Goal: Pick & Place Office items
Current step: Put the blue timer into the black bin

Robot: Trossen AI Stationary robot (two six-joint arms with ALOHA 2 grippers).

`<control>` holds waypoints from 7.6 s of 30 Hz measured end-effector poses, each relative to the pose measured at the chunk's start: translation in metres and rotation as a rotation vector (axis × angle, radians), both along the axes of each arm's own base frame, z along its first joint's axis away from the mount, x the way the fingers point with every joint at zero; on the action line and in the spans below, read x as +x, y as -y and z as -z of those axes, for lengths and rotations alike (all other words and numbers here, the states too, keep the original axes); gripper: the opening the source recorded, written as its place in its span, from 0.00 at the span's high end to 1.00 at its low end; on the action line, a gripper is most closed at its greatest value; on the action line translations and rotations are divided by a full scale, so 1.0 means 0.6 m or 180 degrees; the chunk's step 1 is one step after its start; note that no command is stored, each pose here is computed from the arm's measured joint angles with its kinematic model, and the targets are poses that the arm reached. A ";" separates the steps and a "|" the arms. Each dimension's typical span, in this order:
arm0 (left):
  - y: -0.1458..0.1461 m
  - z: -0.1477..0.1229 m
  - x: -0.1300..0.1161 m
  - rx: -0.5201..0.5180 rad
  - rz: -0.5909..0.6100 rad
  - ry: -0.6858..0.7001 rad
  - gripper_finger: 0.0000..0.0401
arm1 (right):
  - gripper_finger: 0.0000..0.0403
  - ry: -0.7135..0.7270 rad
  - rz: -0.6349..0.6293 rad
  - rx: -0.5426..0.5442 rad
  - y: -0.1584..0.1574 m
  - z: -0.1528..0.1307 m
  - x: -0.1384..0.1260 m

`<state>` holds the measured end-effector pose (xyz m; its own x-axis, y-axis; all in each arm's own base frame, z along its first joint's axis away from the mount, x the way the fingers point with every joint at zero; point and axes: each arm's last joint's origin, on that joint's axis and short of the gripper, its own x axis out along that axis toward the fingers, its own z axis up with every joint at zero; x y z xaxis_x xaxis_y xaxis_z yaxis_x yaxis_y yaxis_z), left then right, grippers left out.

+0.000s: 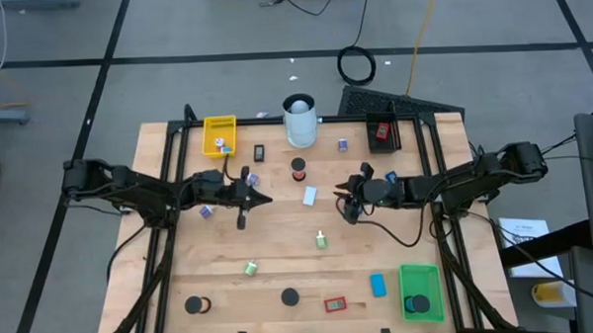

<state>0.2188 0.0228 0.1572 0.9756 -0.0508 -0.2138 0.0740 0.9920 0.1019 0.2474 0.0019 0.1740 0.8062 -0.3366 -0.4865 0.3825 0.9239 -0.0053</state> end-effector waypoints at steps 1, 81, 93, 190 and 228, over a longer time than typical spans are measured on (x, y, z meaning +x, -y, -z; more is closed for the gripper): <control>0.002 -0.001 0.001 -0.0038 -0.0002 0.0018 0.99 | 0.90 -0.0034 0.0000 -0.0002 0.000 0.001 -0.001; 0.007 0.020 -0.001 -0.0212 -0.0115 -0.0322 0.87 | 0.30 -0.1633 0.0392 0.0399 0.037 -0.054 0.015; 0.007 0.018 0.000 -0.0207 -0.0114 -0.0270 0.87 | 0.32 -0.2103 -0.0045 0.0583 0.026 0.009 0.042; 0.007 0.017 0.000 -0.0204 -0.0114 -0.0247 0.87 | 0.51 -0.1769 0.0462 0.0984 0.029 0.037 0.012; 0.007 0.016 0.001 -0.0202 -0.0115 -0.0234 0.87 | 0.46 -0.1760 0.0423 0.1038 -0.021 0.051 0.019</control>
